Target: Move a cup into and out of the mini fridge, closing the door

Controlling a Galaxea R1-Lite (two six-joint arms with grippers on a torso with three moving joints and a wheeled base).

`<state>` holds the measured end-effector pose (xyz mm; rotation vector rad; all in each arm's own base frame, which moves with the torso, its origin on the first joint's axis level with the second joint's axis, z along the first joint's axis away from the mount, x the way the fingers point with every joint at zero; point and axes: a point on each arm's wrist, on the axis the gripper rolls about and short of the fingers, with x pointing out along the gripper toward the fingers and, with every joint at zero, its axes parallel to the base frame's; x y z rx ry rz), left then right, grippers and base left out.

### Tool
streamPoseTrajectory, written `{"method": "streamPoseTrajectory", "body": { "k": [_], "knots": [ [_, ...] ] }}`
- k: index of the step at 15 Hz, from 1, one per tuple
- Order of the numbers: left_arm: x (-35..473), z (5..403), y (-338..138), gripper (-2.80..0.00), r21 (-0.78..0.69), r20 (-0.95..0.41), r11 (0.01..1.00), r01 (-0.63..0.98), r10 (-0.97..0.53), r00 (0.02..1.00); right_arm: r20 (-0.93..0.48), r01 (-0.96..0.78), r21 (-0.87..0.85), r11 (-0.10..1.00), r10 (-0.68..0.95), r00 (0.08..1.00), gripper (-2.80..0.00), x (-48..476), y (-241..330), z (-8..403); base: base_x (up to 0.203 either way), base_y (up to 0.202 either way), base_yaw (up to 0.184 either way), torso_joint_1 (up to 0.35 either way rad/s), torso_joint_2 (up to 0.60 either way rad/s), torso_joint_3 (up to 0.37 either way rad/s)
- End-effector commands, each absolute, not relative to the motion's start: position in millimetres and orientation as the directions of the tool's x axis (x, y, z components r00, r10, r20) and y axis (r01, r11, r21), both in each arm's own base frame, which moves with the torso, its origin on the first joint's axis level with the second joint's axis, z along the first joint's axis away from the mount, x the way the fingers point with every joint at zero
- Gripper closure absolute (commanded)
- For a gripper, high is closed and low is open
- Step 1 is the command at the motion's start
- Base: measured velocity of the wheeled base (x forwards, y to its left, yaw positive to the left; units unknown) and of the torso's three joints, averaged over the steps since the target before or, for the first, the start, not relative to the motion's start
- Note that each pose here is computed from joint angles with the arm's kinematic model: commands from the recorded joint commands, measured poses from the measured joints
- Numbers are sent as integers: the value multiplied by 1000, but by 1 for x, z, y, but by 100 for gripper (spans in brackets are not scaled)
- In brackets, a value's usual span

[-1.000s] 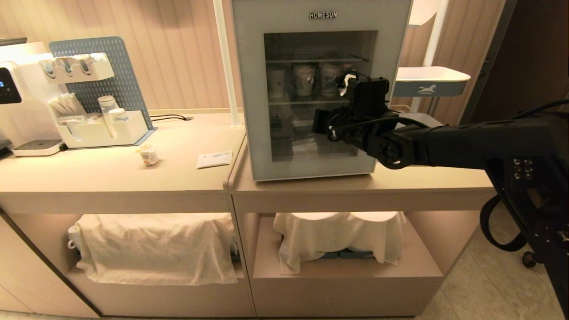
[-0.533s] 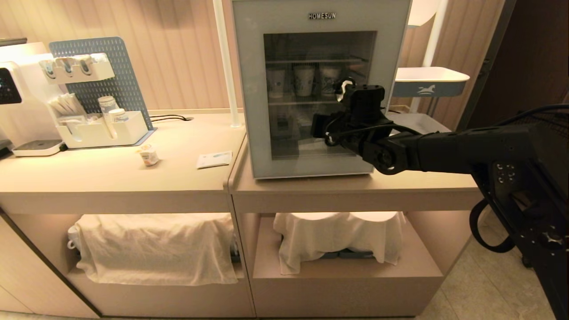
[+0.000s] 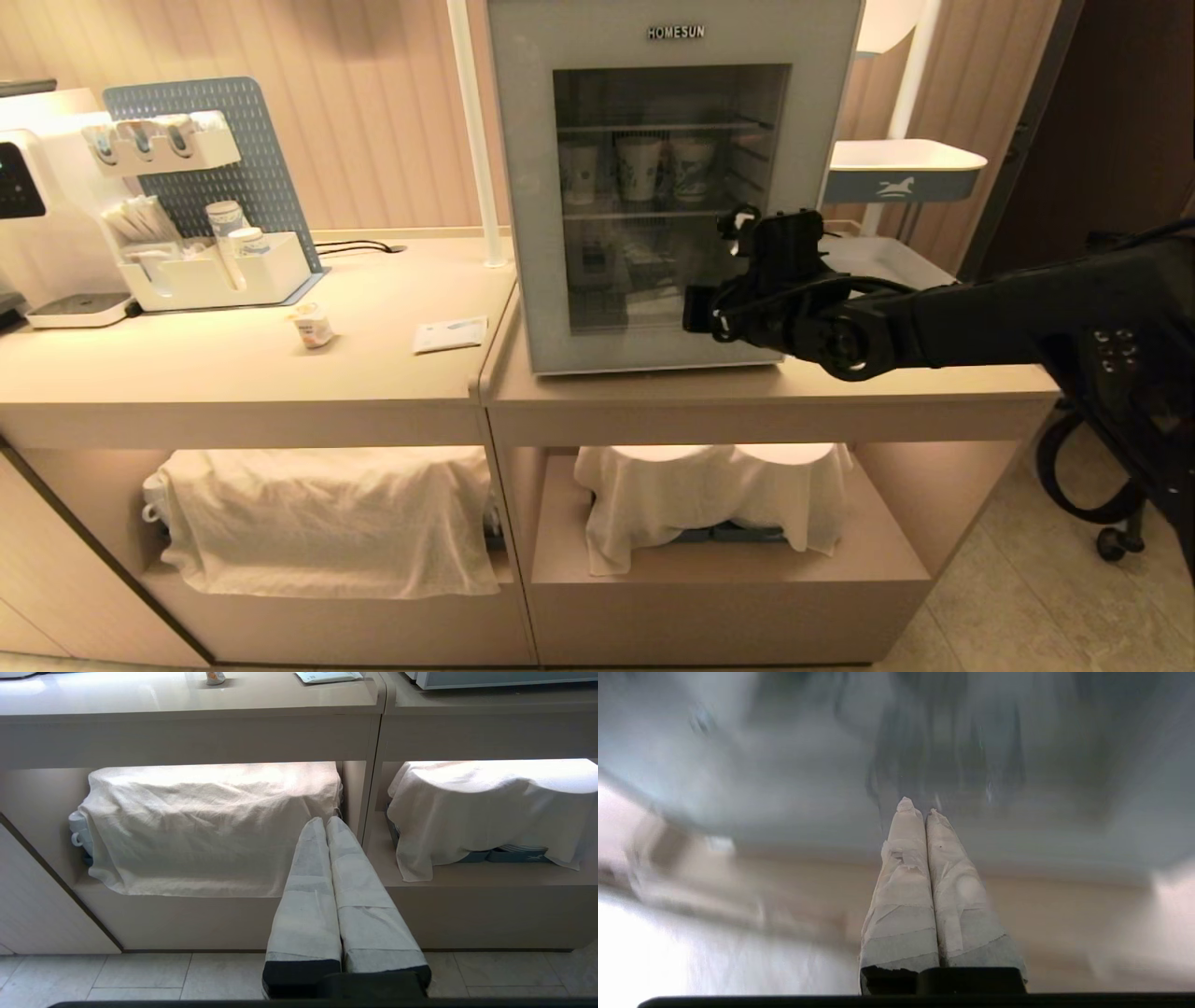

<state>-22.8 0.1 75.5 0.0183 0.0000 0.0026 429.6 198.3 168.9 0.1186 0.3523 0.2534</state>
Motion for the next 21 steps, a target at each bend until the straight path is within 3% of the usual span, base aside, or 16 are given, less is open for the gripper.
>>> {"method": "streamPoseTrajectory", "body": {
  "k": [1,5,12,16,21],
  "knots": [
    [-23,75,0,0,18,-1,1000,-3,3,1000,-364,-203,151,968,245,899,0,406,179,189,0,0,0,0,0,0],
    [-23,75,0,0,18,0,1000,-3,3,1000,-533,-103,64,993,122,837,0,363,125,196,0,0,0,0,0,0],
    [-23,75,0,0,18,0,1000,-3,3,1000,-631,26,-85,996,-74,773,0,247,26,197,0,0,0,0,0,0],
    [-23,76,0,0,18,-2,1000,-3,3,1000,-614,47,-108,993,-104,782,0,156,-1,179,0,0,0,0,0,0],
    [-23,75,0,0,18,0,1000,-2,2,1000,-470,27,-117,993,-79,879,0,61,-1,149,0,0,0,0,0,0]
  ]
}}
